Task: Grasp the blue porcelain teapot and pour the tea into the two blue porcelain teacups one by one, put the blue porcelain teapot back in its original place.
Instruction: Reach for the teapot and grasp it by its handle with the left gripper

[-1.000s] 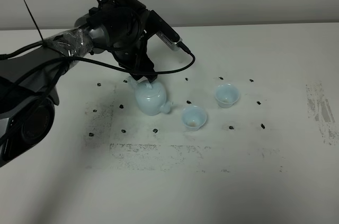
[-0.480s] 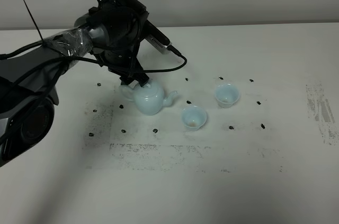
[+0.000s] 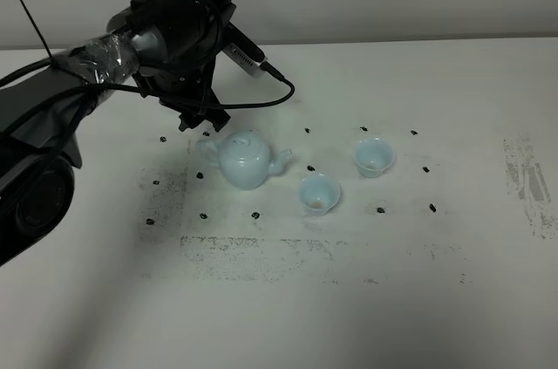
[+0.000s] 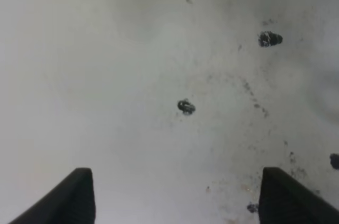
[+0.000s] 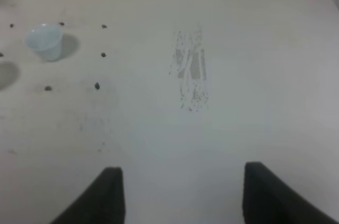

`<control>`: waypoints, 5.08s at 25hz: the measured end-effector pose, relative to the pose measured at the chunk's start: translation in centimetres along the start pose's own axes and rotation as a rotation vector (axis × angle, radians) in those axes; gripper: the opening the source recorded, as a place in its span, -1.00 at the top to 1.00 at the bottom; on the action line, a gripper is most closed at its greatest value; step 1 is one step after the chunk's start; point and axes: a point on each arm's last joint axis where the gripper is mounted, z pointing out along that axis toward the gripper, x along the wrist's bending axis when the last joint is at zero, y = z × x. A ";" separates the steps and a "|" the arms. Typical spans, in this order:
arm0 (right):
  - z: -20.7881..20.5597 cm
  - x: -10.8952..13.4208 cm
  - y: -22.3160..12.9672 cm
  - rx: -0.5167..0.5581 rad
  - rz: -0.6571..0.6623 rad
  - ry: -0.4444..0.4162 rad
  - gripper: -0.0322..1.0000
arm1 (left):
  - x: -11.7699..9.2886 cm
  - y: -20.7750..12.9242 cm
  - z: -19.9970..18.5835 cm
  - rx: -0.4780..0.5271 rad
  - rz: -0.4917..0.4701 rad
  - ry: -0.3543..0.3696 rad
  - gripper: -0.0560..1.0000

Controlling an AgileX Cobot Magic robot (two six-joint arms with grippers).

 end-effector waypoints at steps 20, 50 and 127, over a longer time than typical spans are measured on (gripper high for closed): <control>0.0 0.0 0.0 0.000 0.000 0.000 0.02 | 2.5 -7.6 -9.6 -0.160 -0.133 -0.093 -0.27; 0.0 0.0 0.0 0.000 0.000 0.000 0.02 | -0.6 -8.4 0.8 -0.657 -0.209 -0.156 -0.27; 0.0 0.0 0.0 0.001 0.000 0.000 0.02 | -2.0 -9.6 2.1 -0.431 -0.263 -0.232 -0.27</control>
